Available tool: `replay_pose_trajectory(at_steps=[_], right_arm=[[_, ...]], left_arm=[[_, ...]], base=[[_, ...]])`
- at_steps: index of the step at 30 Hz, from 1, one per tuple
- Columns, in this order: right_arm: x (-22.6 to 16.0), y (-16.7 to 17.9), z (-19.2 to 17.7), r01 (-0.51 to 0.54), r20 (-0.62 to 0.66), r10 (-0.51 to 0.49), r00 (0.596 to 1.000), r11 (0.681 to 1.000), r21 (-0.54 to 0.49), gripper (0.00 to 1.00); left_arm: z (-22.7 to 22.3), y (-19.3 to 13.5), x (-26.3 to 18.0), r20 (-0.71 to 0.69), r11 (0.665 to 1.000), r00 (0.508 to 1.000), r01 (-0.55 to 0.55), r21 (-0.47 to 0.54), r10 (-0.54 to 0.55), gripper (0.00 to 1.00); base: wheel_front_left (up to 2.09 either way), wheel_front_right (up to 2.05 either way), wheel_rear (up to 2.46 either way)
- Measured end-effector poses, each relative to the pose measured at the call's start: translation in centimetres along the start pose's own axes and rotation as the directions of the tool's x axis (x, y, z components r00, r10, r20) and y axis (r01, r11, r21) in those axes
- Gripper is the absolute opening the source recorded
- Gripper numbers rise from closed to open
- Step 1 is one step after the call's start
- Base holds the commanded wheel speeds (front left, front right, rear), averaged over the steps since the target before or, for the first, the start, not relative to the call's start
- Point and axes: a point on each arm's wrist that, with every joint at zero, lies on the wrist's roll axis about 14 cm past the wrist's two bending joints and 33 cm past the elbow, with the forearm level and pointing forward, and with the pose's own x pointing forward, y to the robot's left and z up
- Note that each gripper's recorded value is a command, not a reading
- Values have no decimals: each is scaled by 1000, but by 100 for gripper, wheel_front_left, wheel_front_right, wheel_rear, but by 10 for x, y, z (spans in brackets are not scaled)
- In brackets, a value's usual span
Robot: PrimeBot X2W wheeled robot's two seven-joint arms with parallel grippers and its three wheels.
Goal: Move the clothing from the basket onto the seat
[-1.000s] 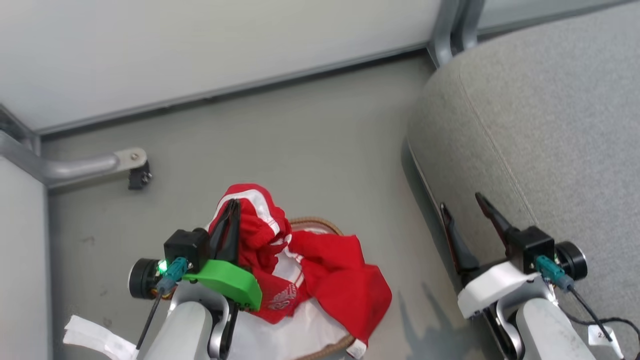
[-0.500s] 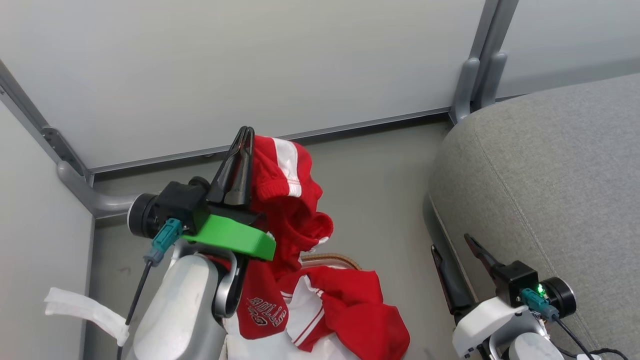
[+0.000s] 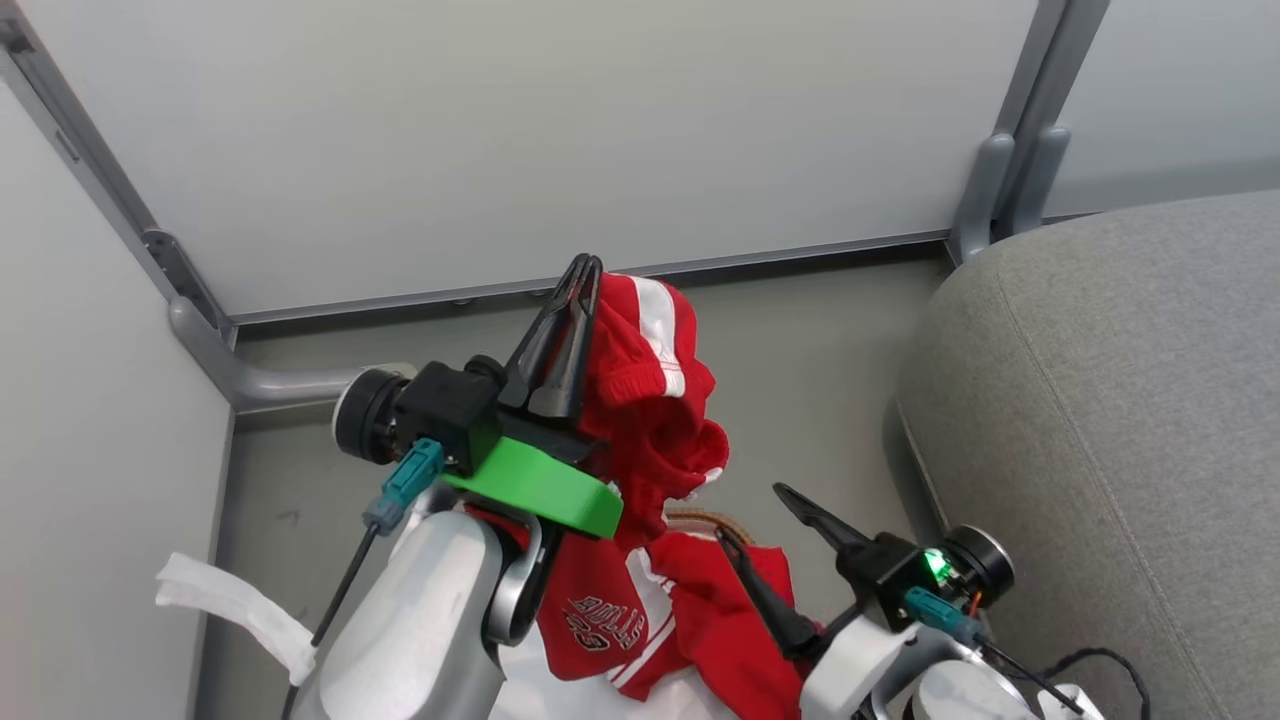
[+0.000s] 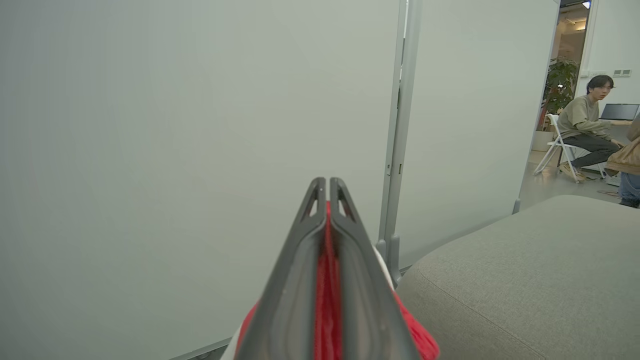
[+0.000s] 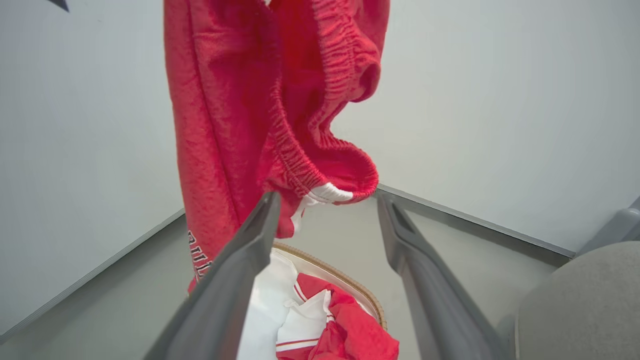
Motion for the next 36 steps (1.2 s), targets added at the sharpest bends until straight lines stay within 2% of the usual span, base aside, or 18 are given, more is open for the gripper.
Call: replay_pose_trajectory(at_steps=[7,15,16,17,25,36], right_arm=[[36,30,10,-154,4,155,988,985,-74,100],[60,49,-8,-235,-65,231,971,969,-74,100],[62,54,-11,-248,-76,243,967,966,-70,73],[63,57,-14,-253,-85,249,965,966,-51,0],[67,68,-24,-279,-107,278,955,960,5,0],[65,63,-19,-260,-93,260,961,965,15,0]], left_arm=[[1,-6,-3,-5,1000,1000,16,-7,-16,0],[5,-5,-7,-7,1000,1000,4,-15,-5,0],[5,-4,-9,-9,1000,1000,2,-14,-2,0],[5,-3,-10,-11,1000,1000,-4,-16,4,0],[1,4,-13,-24,999,999,-34,-16,34,0],[1,4,-9,-19,999,999,-35,-21,34,0]], base=[[0,0,0],[0,0,0],[0,0,0],[0,0,0],[0,0,0],[0,0,0]])
